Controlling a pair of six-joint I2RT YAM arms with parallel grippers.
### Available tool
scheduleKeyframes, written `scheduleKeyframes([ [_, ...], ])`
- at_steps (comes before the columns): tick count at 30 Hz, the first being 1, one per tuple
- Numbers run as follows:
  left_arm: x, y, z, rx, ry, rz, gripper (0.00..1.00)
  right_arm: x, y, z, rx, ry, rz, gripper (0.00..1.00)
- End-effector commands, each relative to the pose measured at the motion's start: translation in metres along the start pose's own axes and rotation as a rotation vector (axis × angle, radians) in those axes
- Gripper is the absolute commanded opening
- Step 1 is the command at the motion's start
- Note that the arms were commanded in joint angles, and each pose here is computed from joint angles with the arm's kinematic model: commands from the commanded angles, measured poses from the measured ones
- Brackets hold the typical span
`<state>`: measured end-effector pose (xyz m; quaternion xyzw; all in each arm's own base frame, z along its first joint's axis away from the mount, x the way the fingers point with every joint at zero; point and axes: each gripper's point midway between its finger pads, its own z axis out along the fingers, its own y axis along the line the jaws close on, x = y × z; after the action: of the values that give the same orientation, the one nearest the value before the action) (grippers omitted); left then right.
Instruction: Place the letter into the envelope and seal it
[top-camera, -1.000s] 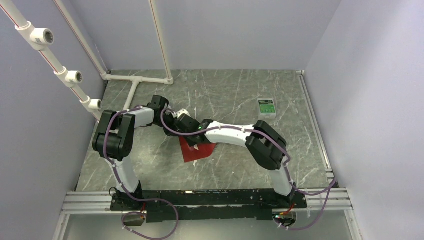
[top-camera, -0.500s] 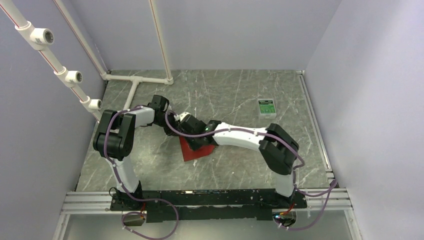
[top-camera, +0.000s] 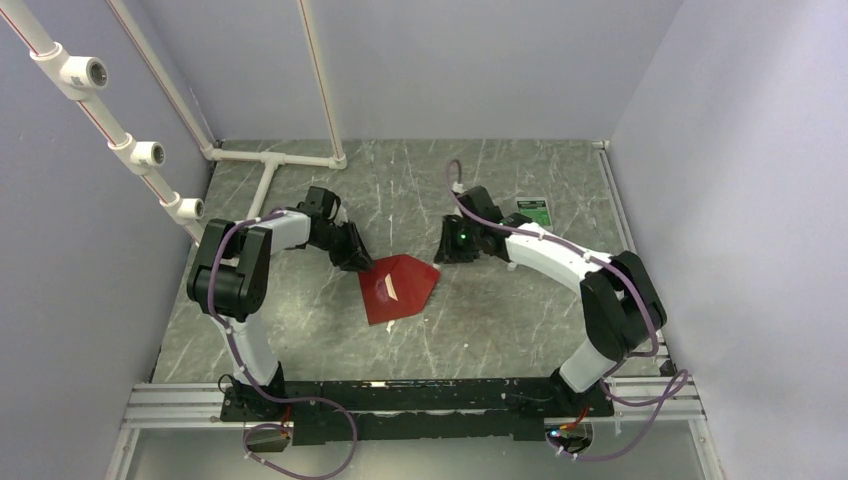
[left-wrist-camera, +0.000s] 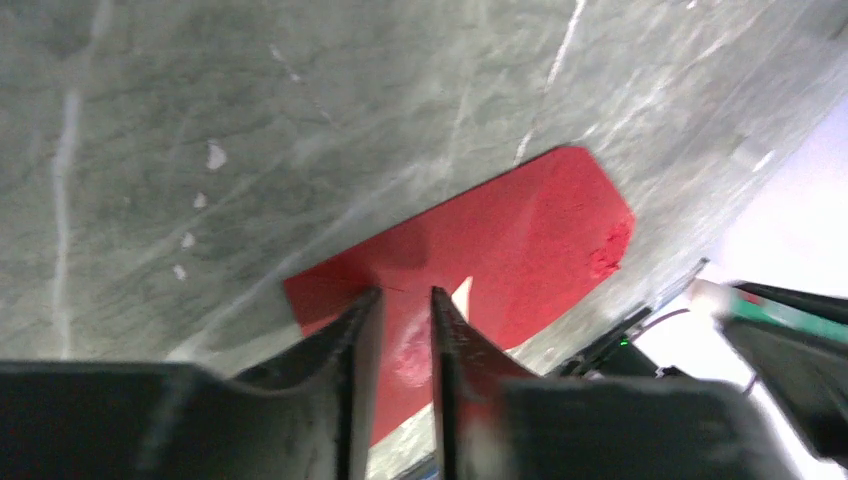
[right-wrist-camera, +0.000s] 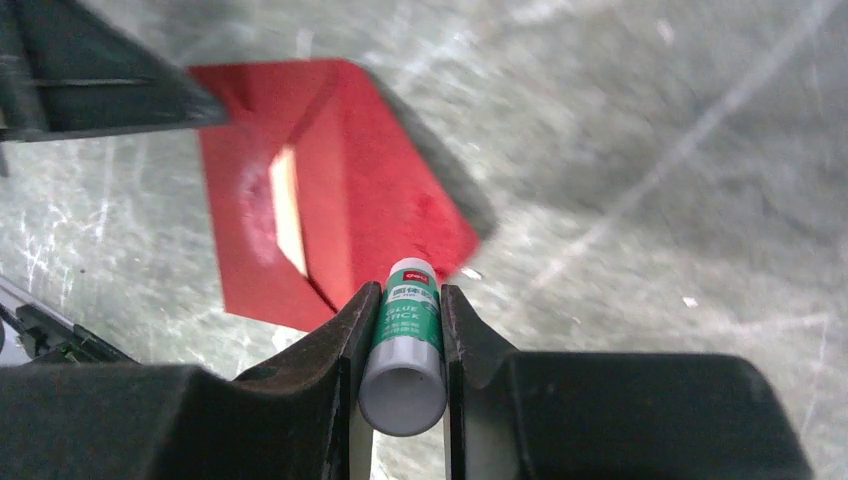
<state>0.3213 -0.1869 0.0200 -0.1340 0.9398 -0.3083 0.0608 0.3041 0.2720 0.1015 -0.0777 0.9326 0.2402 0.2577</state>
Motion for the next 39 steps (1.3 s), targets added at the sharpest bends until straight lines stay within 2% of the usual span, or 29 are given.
scheduleKeyframes([
  [1, -0.015, -0.023, -0.022, 0.030, -0.075, 0.089, 0.39, 0.010, -0.016, -0.001, -0.087, 0.056, 0.202, 0.01],
  [5, -0.015, -0.036, -0.039, 0.054, -0.104, 0.114, 0.56, 0.015, -0.038, 0.006, -0.122, 0.102, 0.321, 0.07],
  [7, -0.012, -0.039, -0.046, 0.057, -0.115, 0.119, 0.60, 0.016, -0.046, 0.009, -0.143, 0.119, 0.367, 0.10],
  [17, 0.003, -0.010, -0.046, -0.035, -0.131, 0.075, 0.69, 0.034, -0.071, 0.019, -0.163, 0.255, 0.472, 0.23],
  [20, 0.005, -0.007, -0.042, -0.041, -0.124, 0.069, 0.70, 0.039, -0.078, 0.020, -0.169, 0.274, 0.511, 0.26],
  [26, 0.003, -0.005, -0.032, -0.064, -0.110, 0.070, 0.70, 0.047, -0.089, 0.016, -0.112, 0.281, 0.548, 0.50],
  [30, -0.004, -0.005, -0.026, -0.103, -0.107, 0.076, 0.69, 0.045, -0.093, 0.009, -0.069, 0.256, 0.553, 0.57],
  [35, -0.004, 0.000, -0.026, -0.146, -0.133, 0.073, 0.66, 0.028, -0.089, -0.011, -0.029, 0.166, 0.514, 0.57],
  [39, 0.000, 0.002, -0.027, -0.147, -0.136, 0.076, 0.57, 0.009, -0.067, -0.018, -0.084, 0.089, 0.413, 0.45],
])
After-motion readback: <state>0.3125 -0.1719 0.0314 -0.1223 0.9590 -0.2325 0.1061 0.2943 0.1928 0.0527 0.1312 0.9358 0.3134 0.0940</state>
